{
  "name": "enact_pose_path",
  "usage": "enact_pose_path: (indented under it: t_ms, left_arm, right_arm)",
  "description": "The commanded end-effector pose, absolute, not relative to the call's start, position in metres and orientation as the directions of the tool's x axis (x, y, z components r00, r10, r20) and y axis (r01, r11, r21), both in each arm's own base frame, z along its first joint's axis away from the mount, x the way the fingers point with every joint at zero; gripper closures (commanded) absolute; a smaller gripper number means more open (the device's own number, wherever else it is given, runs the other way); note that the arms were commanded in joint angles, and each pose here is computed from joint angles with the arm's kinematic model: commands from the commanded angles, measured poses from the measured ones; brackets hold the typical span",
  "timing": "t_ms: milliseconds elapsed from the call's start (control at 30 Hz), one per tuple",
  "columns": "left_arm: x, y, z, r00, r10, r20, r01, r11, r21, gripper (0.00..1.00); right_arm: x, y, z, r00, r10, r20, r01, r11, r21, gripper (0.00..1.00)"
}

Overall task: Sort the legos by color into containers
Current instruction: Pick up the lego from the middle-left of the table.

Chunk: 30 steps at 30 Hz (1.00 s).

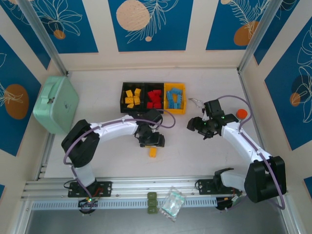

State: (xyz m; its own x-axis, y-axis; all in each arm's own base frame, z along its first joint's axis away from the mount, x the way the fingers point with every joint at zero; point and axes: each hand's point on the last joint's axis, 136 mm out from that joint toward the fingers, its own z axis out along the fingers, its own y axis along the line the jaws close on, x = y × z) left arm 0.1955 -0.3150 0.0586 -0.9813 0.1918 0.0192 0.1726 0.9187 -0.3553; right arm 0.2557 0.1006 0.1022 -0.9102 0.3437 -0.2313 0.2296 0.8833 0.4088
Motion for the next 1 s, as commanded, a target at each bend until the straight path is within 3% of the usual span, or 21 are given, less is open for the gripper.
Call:
enact_pose_path:
  t_ms: [0,267,600,967]
  left_arm:
    - [0.179,-0.298,0.048,-0.958,0.280,0.066,0.261,0.941,-0.216,0.36]
    - [0.173,-0.292,0.038,-0.951,0.303,0.069,0.291,0.946,-0.143,0.39]
    - [0.182,-0.285,0.036,-0.952,0.306,0.015,0.303,0.948,-0.097,0.74]
    - [0.217,-0.245,0.070,-0.965,0.241,-0.101,0.250,0.965,-0.083,0.76]
  right_arm:
    - [0.246,0.113,0.107,-0.916,0.343,-0.208,0.205,0.846,0.493,0.35]
    - [0.210,0.137,0.113,-0.948,0.275,-0.161,0.121,0.779,0.615,0.35]
    - [0.182,0.153,0.089,-0.970,0.225,-0.095,0.118,0.773,0.623,0.35]
    - [0.199,0.181,0.100,-0.975,0.172,-0.138,0.048,0.775,0.630,0.35]
